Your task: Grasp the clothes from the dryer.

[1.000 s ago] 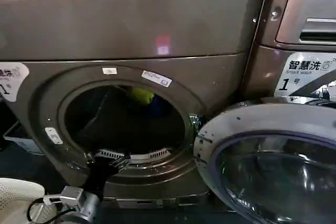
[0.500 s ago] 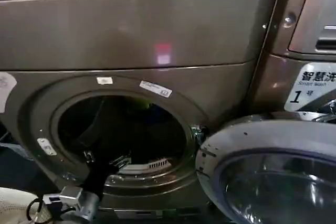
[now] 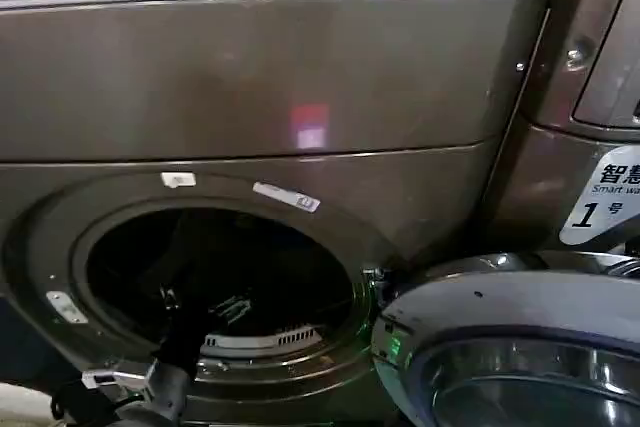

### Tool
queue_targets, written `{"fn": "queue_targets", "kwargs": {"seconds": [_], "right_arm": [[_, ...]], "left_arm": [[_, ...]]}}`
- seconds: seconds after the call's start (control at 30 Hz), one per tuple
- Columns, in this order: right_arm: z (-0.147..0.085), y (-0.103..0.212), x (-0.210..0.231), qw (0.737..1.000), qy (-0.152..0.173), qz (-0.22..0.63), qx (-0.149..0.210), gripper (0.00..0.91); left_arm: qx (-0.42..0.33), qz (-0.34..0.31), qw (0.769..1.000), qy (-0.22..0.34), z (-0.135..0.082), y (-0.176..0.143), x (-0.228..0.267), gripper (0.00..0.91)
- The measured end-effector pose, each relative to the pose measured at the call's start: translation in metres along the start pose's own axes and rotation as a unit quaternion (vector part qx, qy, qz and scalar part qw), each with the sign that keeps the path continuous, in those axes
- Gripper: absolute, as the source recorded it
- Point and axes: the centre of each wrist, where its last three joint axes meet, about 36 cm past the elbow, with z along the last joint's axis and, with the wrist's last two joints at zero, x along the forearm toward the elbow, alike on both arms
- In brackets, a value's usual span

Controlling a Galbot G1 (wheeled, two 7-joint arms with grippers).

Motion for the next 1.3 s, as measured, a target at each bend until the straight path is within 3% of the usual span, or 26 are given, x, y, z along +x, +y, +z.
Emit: {"fn": "queue_targets", "kwargs": {"seconds": [0.53, 1.3], "right_arm": [[-0.0007, -0.0020, -0.0007, 0.999, 0.013, 0.008, 0.029, 0.907], [-0.0029, 0.0020, -0.0017, 0.999, 0.008, -0.003, 0.042, 0.907]], "left_arm": [[0.000, 0.000, 1.000, -0.001, -0.0007, 0.0002, -0.0008, 0.907], [0.000, 0.003, 1.000, -0.001, -0.0004, 0.0003, -0.0014, 0.907]]}}
